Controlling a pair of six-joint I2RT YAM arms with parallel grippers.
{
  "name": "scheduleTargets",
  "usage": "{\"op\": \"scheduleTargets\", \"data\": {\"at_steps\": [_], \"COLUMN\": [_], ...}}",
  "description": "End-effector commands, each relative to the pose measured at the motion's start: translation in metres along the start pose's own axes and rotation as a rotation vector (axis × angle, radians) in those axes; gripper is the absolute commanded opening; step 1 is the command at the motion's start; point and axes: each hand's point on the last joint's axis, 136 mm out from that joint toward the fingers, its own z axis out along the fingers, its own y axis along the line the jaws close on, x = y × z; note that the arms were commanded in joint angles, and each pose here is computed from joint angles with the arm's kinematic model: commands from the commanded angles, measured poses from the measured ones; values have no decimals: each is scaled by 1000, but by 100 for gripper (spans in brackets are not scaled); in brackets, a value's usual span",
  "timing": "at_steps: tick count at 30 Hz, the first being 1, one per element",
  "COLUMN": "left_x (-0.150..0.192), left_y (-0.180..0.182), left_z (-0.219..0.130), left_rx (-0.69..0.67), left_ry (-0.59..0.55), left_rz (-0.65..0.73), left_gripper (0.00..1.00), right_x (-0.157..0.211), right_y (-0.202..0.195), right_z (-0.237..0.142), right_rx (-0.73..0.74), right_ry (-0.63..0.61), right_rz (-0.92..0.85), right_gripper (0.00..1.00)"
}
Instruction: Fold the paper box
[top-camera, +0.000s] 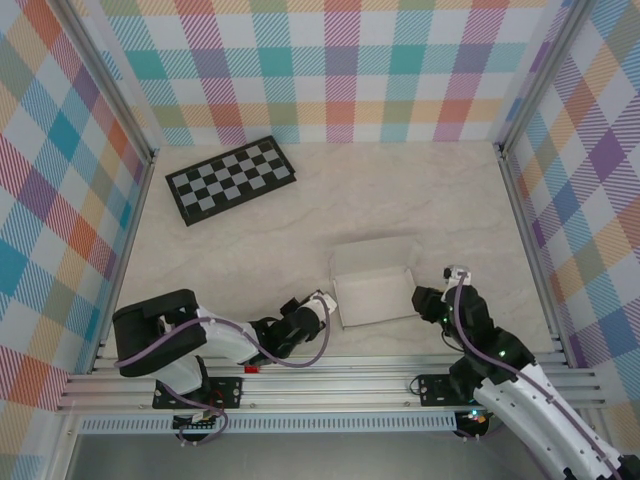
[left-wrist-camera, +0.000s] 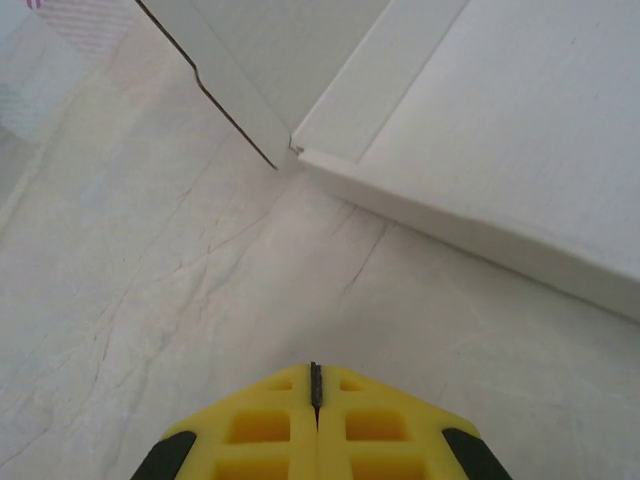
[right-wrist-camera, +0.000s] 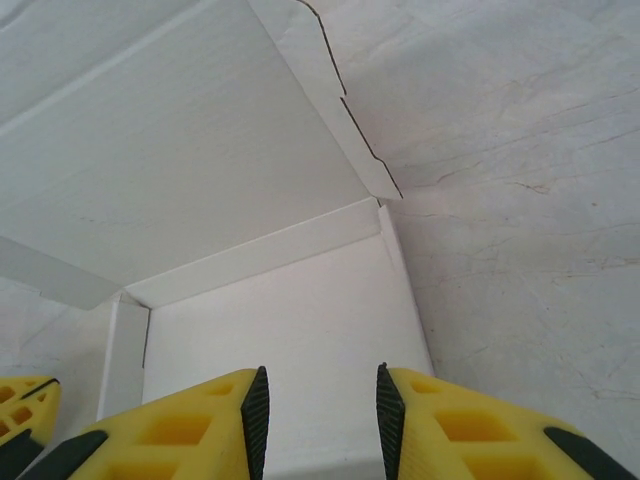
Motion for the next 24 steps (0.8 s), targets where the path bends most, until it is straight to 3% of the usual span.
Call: {"op": "scheduleTargets", "data": {"at_steps": [1,6,9,10,13,15,16,19,22,24], "left_x": [5,-21,-48,-58,-94,-118,-129,-145,-154,-169], "left_y": [3,16,37,47,78,91,90,80,66,60], "left_z": [1,-11,-31,-42,-81,-102,-110,-114,-102,-95], "left_rx": [-36,-28,69,96,166,240,315,468,578,646], "left_ry": [9,-31,-45,-57,-117,-111,-93,24,108,107], "left_rz": [19,-34,-175,-228,-334,-357,-344,-234,-98,-49], "left_gripper": [0,0,0,6,38,53,59,62,67,69], "right_x": [-8,-43,-64,-71,-89,-102,-107,-117,-131,-134], "right_y": [-6,0,11,16,29,42,52,76,79,77], "right_z": [-17,-28,-28,-27,-24,-22,-20,-14,-11,-9], "right_rx": [50,142,170,171,178,161,133,65,93,94], "right_ry": [7,-8,-8,-11,-7,3,17,61,76,76], "right_rz": [1,-122,-223,-258,-357,-443,-499,-624,-648,-628], "right_gripper": [36,38,40,41,44,47,47,48,48,49]}}
